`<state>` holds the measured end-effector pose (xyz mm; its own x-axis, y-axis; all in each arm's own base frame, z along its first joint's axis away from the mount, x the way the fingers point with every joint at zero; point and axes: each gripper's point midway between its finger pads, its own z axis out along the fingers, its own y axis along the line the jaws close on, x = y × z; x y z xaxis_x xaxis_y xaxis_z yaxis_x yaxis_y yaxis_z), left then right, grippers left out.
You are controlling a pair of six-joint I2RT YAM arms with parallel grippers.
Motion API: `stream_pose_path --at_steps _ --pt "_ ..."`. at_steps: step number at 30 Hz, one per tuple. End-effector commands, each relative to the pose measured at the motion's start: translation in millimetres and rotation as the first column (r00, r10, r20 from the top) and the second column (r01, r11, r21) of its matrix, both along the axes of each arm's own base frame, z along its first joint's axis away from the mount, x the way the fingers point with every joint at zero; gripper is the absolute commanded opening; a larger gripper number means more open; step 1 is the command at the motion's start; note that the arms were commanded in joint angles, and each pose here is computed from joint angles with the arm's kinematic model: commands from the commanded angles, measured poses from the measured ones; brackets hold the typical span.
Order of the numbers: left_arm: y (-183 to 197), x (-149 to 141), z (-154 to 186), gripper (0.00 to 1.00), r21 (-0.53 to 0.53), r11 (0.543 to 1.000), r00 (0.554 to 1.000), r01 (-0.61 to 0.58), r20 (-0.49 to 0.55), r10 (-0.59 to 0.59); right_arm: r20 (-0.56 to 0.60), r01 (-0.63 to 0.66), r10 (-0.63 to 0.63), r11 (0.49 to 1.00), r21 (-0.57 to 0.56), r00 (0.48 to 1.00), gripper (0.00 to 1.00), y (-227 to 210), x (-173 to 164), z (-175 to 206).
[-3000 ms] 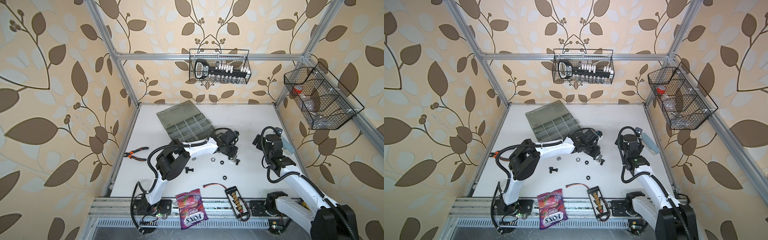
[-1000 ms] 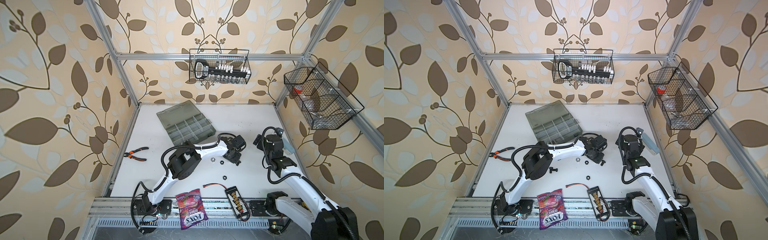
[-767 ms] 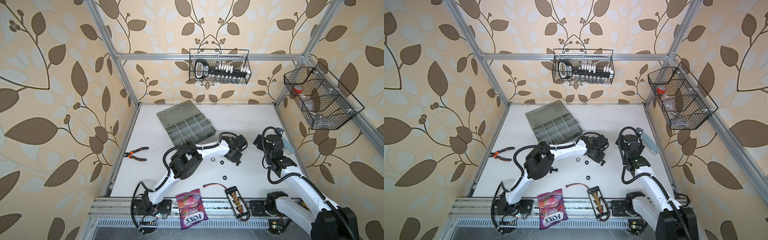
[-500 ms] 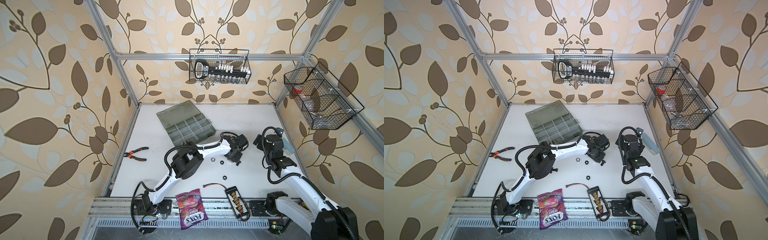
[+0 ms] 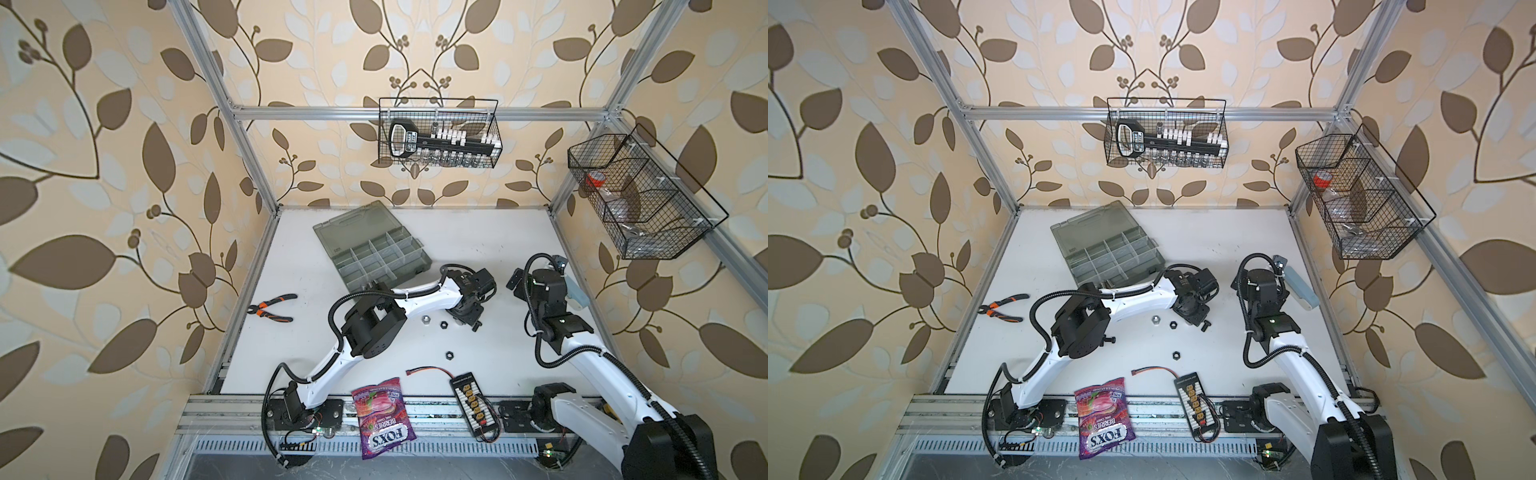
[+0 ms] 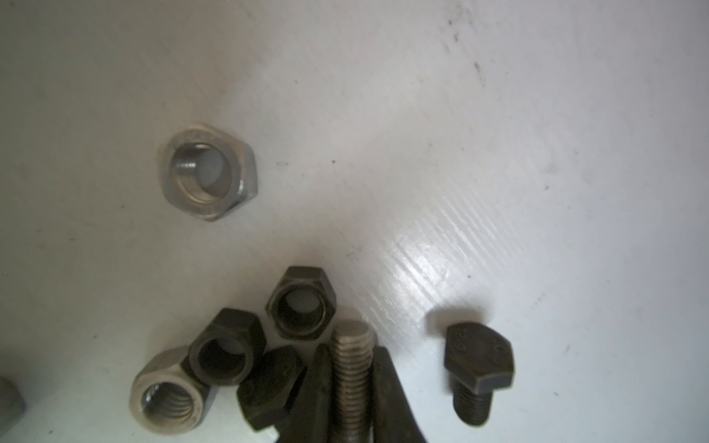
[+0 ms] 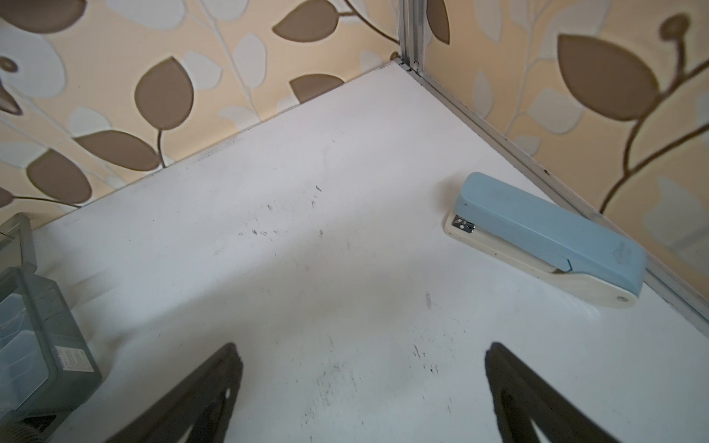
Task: Sort the screws and nuts into containers
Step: Pick up the screw at the center of the table.
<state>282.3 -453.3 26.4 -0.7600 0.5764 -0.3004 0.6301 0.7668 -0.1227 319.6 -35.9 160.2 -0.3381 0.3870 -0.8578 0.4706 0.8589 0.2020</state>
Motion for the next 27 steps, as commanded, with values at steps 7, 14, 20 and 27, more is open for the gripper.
stream_pose_path --at_steps 7,14,20,27 --pt "2 4 55 0.0 -0.036 0.999 0.996 0.015 0.091 -0.012 0.04 0.011 -0.011 1.0 -0.008 0.999 1.0 -2 1 15" --pt "10 14 104 0.0 -0.101 0.995 0.979 -0.015 0.2 0.035 0.044 0.011 -0.011 1.0 -0.008 0.999 1.0 -2 1 16" --pt "47 35 133 0.0 -0.082 0.992 0.944 -0.098 0.307 0.119 0.048 0.012 -0.011 1.0 -0.009 0.999 1.0 -2 0 17" --pt "130 67 146 0.0 -0.061 0.96 0.893 -0.272 0.355 0.275 0.048 0.007 -0.007 1.0 -0.008 0.999 0.99 -1 0 17"
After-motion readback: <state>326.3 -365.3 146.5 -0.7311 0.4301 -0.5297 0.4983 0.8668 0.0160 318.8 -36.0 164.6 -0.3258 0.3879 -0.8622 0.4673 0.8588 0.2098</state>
